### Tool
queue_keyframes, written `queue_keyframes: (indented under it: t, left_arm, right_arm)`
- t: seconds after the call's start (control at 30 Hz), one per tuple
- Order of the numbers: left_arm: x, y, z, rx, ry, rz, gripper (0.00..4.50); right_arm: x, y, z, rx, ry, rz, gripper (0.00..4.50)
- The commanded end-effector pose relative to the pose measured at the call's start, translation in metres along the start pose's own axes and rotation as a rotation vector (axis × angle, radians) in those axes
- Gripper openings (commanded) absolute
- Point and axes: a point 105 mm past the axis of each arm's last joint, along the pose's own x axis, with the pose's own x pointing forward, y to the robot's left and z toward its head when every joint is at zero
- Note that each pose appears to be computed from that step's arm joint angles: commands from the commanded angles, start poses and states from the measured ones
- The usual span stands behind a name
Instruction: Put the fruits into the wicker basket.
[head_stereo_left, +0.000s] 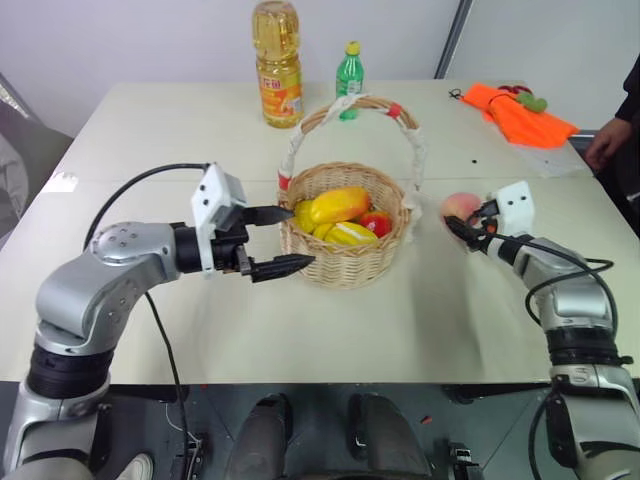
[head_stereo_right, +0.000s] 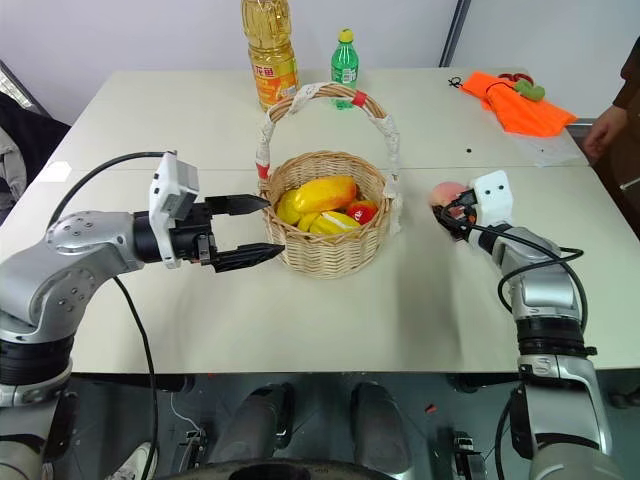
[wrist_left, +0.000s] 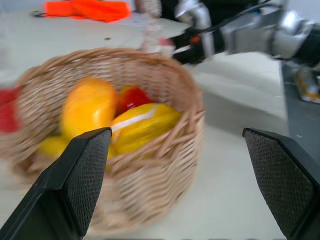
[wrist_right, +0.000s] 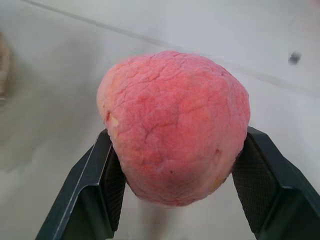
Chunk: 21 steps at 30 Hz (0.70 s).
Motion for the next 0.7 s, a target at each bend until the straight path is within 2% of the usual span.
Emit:
queue_keyframes:
  t: [0.03, 0.13, 0.23, 0.33, 0.5, 0.63, 0.7]
  left_arm:
    - [-0.02, 0.007, 0.008, 0.045, -0.079, 0.062, 4.5]
    - [-0.03, 0.014, -0.006, 0.014, -0.087, 0.098, 4.5]
    - [-0.034, 0.016, -0.015, -0.01, -0.105, 0.107, 4.5]
    - [-0.032, 0.015, -0.017, -0.025, -0.123, 0.1, 4.5]
    - [-0.027, 0.01, -0.016, -0.029, -0.13, 0.083, 4.5]
    - [-0.021, 0.004, -0.012, -0.032, -0.148, 0.066, 4.5]
    - [-0.021, 0.002, -0.01, -0.035, -0.159, 0.066, 4.5]
  right_arm:
    - [-0.041, 0.036, 0.054, -0.107, -0.167, 0.276, 2.5]
    - [-0.067, 0.083, 0.075, -0.054, -0.218, 0.538, 2.5]
    - [-0.072, 0.119, 0.093, -0.029, -0.26, 0.659, 2.5]
    - [-0.041, 0.148, 0.107, -0.077, -0.281, 0.617, 2.5]
    - [-0.003, 0.154, 0.119, -0.058, -0.265, 0.491, 2.5]
    - [0.005, 0.155, 0.123, -0.103, -0.273, 0.452, 4.42]
    - [-0.005, 0.155, 0.135, -0.163, -0.343, 0.462, 4.48]
